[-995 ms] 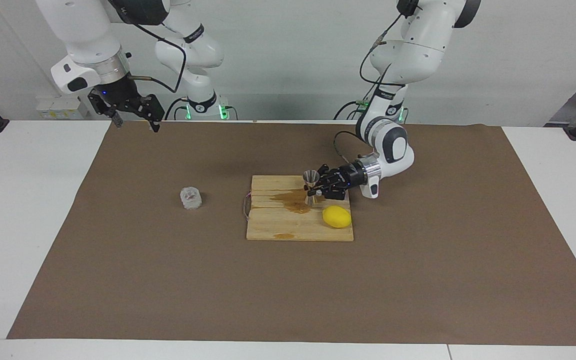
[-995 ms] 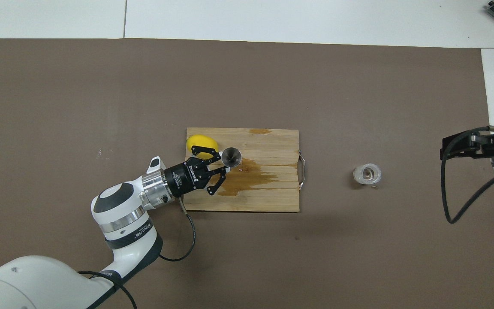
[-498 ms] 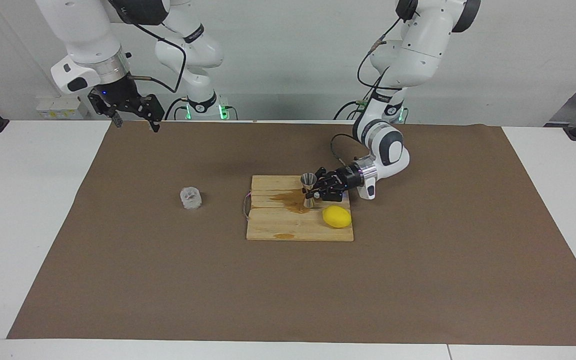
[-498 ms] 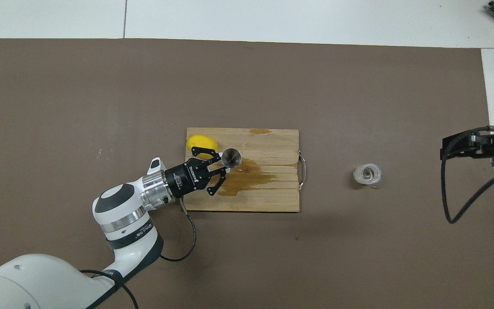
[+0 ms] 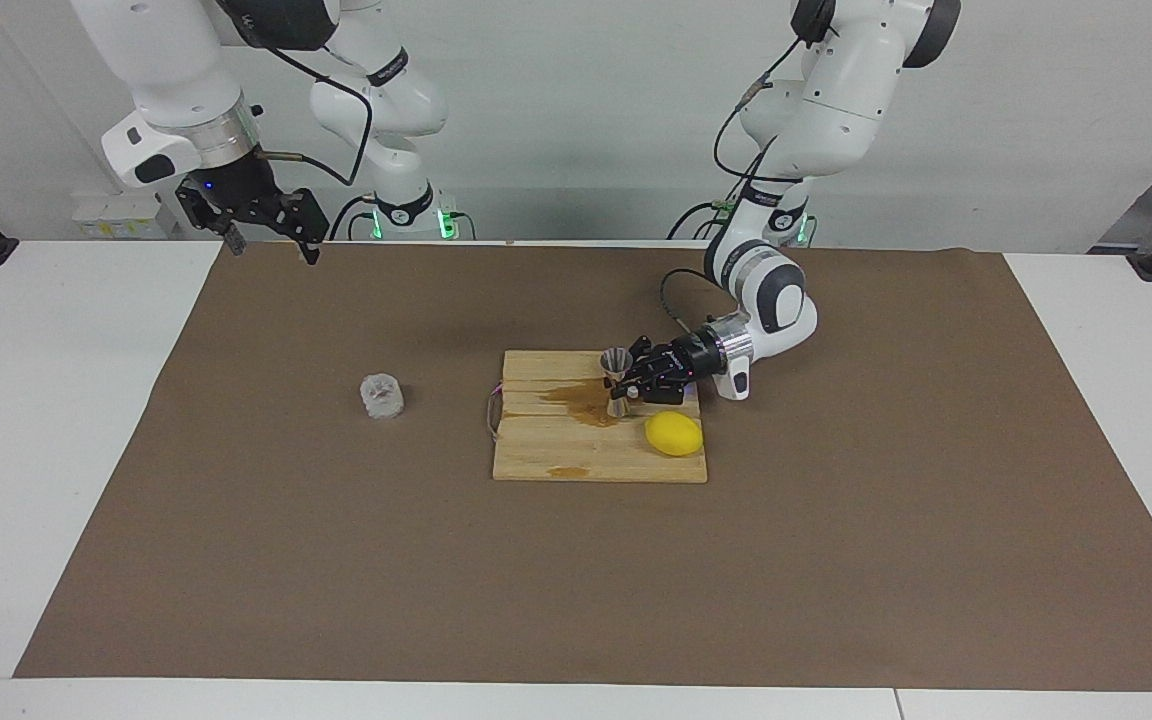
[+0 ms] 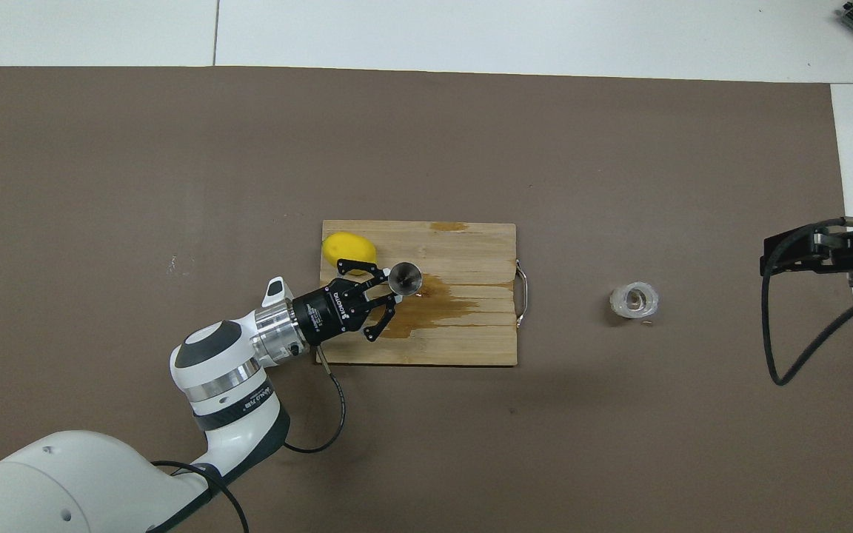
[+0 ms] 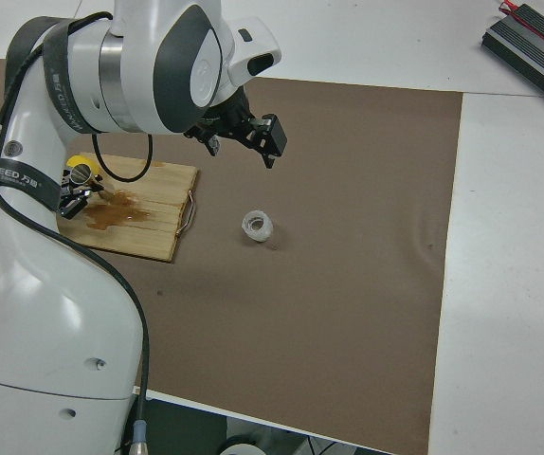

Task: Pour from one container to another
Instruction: 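Lower the metal cup onto the board beside the lemon and open the left gripper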

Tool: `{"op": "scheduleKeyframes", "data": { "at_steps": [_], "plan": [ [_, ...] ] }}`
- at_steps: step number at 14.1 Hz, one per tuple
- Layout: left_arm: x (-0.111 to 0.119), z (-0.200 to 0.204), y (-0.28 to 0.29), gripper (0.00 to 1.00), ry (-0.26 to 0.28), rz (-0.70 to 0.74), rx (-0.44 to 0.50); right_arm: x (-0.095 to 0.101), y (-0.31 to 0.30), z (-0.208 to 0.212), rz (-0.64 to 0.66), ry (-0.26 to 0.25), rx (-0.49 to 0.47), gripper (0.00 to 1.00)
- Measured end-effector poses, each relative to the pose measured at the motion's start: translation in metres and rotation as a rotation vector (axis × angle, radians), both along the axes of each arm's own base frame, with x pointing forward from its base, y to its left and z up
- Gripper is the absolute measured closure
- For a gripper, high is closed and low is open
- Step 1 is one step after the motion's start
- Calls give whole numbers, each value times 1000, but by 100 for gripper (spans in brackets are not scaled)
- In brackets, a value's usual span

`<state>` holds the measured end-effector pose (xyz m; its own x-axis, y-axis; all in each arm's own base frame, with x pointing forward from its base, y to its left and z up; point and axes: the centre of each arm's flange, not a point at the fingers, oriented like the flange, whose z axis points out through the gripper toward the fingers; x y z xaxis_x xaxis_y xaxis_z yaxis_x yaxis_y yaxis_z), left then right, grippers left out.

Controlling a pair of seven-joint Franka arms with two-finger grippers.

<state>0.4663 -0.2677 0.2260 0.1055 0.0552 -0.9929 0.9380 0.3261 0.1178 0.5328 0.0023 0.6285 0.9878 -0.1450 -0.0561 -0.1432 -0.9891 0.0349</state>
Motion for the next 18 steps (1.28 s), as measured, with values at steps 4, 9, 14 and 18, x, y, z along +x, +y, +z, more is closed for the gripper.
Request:
{"op": "scheduleKeyframes", "data": {
  "at_steps": [4, 9, 14, 18],
  "plan": [
    [-1, -5, 0, 78, 9, -1, 2, 0, 0, 0, 0, 0, 0, 0],
    [-2, -7, 0, 75, 13, 0, 3, 0, 0, 0, 0, 0, 0, 0],
    [-3, -13, 1, 73, 24, 1, 5, 0, 0, 0, 0, 0, 0, 0],
    [-3, -14, 1, 71, 27, 1, 6, 0, 0, 0, 0, 0, 0, 0]
  ]
}}
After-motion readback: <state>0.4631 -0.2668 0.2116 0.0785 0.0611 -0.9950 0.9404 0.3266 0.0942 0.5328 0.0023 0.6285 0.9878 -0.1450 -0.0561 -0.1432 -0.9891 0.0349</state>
